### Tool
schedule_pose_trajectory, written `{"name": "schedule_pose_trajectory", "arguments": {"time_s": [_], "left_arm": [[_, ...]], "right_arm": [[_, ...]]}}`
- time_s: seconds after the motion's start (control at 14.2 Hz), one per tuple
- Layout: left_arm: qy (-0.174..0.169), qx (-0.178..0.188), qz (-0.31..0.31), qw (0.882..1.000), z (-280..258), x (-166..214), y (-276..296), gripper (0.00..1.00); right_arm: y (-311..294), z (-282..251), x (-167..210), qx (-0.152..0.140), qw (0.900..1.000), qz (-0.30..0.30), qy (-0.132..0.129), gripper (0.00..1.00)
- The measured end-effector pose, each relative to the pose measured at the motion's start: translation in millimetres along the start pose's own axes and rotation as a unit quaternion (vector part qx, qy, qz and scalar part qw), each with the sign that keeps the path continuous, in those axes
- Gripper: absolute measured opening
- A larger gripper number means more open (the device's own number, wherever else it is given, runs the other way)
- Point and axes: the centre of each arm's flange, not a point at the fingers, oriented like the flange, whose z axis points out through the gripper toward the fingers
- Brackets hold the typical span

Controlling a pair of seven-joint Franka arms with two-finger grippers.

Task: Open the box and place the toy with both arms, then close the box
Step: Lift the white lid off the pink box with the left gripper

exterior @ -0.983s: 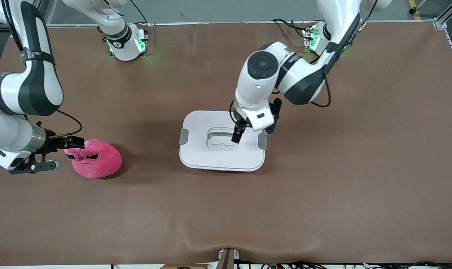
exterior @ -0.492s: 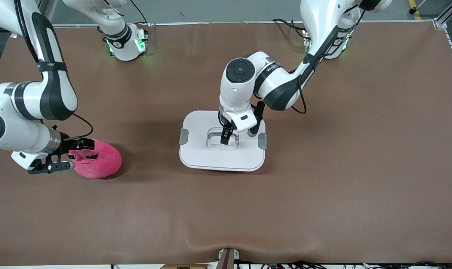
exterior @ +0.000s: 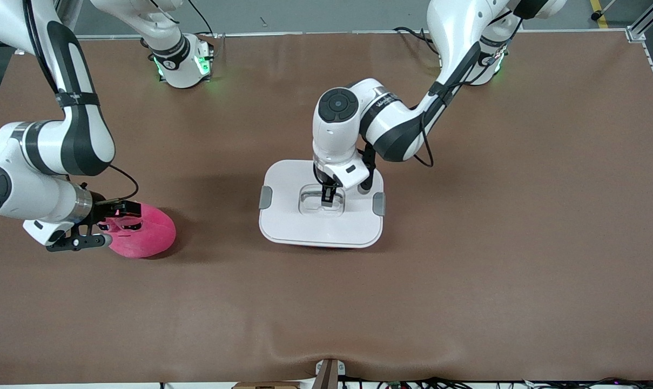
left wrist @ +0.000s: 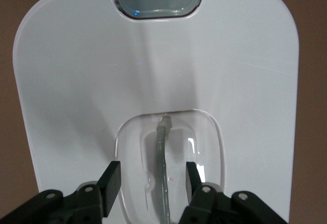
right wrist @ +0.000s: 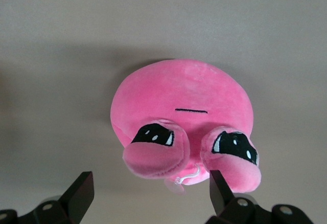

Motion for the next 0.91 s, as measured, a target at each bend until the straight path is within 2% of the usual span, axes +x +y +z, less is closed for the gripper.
{"name": "schedule_pose_trajectory", "arguments": {"time_s": [0.07, 0.14, 0.21, 0.28, 0.35, 0.42, 0.49, 0.63, 0.7, 0.77, 0.84, 0.91], "left_arm": [[-0.001, -0.001, -0.002, 1.000, 2.1, -0.4, 0.2, 0.59], [-0.002, -0.001, -0.003, 1.000, 3.1, -0.5, 0.7, 0.54], [-0.003, -0.002, -0.004, 1.000, 3.4, -0.4, 1.2, 0.54], [-0.003, -0.002, -0.004, 1.000, 3.2, -0.3, 1.6, 0.48], [-0.003, -0.003, -0.004, 1.000, 2.9, -0.3, 1.9, 0.42], [-0.003, -0.003, -0.005, 1.000, 2.6, -0.3, 2.0, 0.41], [-0.003, -0.003, -0.005, 1.000, 2.2, -0.5, 2.2, 0.33], [-0.004, -0.005, -0.005, 1.000, 0.5, -0.7, 3.2, 0.12], [-0.005, -0.005, -0.006, 1.000, 0.1, -0.7, 3.6, 0.11], [-0.006, -0.007, -0.006, 1.000, -1.1, -0.9, 4.3, 0.07], [-0.006, -0.007, -0.006, 1.000, -1.2, -1.1, 4.3, 0.07], [-0.006, -0.007, -0.006, 1.000, -1.2, -1.4, 4.2, 0.07]], "right_arm": [[0.0, -0.1, 0.1, 0.000, 1.000, 0.001, 0.001, 1.00], [0.0, -0.2, 0.2, 0.001, 1.000, 0.002, 0.001, 1.00], [0.0, -0.2, 0.3, 0.001, 1.000, 0.006, 0.002, 0.93], [-0.1, -0.3, 0.4, 0.001, 1.000, 0.009, 0.002, 0.93], [-0.1, -0.3, 0.5, 0.001, 1.000, 0.011, 0.002, 0.87], [0.0, -0.1, 0.6, 0.001, 1.000, 0.011, 0.002, 0.77], [0.1, 0.8, 0.9, 0.001, 1.000, 0.012, 0.002, 0.73], [0.8, 4.3, 1.8, 0.001, 1.000, 0.013, 0.000, 0.73], [1.2, 6.9, 2.4, 0.002, 1.000, 0.013, -0.001, 0.73], [1.4, 10.1, 3.2, 0.002, 1.000, 0.013, -0.003, 0.71], [1.5, 13.2, 4.3, 0.002, 1.000, 0.013, -0.004, 0.71], [1.5, 15.7, 5.1, 0.002, 1.000, 0.014, -0.004, 0.62]]}}
